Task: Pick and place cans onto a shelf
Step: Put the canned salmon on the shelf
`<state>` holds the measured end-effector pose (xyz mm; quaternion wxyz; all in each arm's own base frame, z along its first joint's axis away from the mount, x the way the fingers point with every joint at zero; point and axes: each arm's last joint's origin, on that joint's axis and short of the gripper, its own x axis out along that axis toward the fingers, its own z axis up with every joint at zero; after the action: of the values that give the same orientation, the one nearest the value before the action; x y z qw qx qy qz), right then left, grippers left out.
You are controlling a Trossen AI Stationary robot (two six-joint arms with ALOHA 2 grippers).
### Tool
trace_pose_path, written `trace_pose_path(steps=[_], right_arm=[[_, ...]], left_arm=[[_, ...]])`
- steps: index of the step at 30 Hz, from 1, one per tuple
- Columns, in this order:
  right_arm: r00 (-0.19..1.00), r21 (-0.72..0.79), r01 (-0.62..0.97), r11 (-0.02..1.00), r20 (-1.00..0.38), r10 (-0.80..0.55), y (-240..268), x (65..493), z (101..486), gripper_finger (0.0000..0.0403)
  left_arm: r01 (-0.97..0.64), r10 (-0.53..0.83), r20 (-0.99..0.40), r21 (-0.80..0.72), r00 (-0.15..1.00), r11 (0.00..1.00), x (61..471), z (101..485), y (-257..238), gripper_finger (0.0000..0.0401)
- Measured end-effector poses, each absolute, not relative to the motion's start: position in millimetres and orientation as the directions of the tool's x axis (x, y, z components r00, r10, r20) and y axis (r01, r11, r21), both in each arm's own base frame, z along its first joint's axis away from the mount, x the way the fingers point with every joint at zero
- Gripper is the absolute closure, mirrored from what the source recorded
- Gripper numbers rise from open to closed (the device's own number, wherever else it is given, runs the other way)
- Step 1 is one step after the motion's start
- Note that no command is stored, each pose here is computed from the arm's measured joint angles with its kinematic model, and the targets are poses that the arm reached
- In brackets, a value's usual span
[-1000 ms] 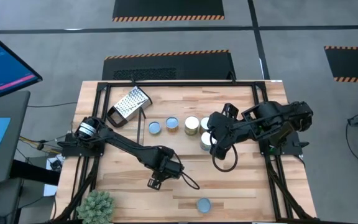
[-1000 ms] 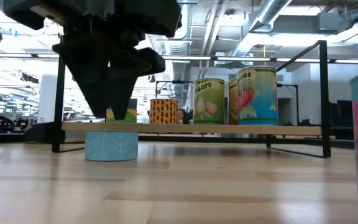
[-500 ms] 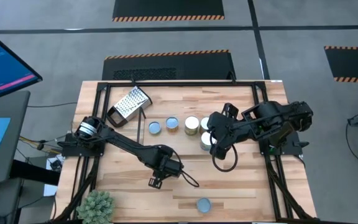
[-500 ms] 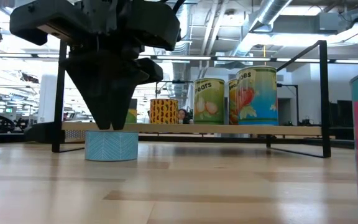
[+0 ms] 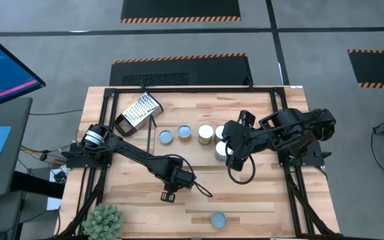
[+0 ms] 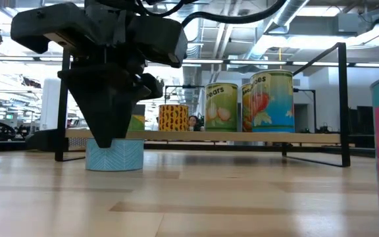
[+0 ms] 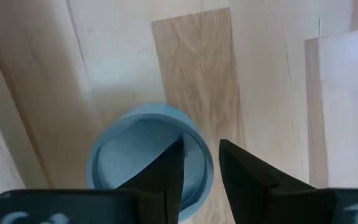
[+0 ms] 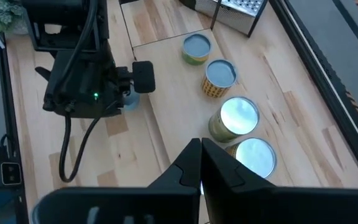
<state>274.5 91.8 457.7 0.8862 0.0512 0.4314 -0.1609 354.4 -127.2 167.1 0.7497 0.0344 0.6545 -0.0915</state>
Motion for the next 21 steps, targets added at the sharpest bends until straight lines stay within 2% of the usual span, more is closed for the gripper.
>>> trace_pose_path(steps=[4, 8, 12, 16, 19, 21], right_arm=[[0.576, -0.062, 0.312, 0.948, -0.781, -0.241, 92, 274, 458, 0.0375], [0.575, -0.06, 0.311, 0.948, -0.782, -0.239, 92, 274, 458, 0.0375], [0.575, -0.072, 0.297, 0.952, -0.782, -0.238, 92, 274, 458, 0.0375], [0.575, -0.119, 0.238, 0.964, -0.782, -0.239, 92, 274, 458, 0.0375], [0.573, -0.147, 0.209, 0.967, -0.783, -0.242, 90, 275, 458, 0.0375], [0.573, -0.155, 0.199, 0.968, -0.783, -0.243, 89, 275, 458, 0.0375]], left_arm=[[0.163, -0.081, -0.988, -0.059, 0.129, 0.985, 354, 167, -127, 0.0323], [0.144, -0.069, -0.989, -0.05, 0.13, 0.988, 354, 167, -127, 0.0388], [0.154, -0.084, -0.991, -0.068, 0.101, 0.986, 356, 176, -128, 0.0398], [0.205, -0.097, -0.99, -0.075, 0.103, 0.976, 361, 203, -133, 0.04], [0.22, -0.11, -0.983, -0.076, 0.146, 0.973, 367, 223, -138, 0.04], [0.205, -0.069, -0.985, -0.036, 0.155, 0.978, 367, 233, -139, 0.04]])
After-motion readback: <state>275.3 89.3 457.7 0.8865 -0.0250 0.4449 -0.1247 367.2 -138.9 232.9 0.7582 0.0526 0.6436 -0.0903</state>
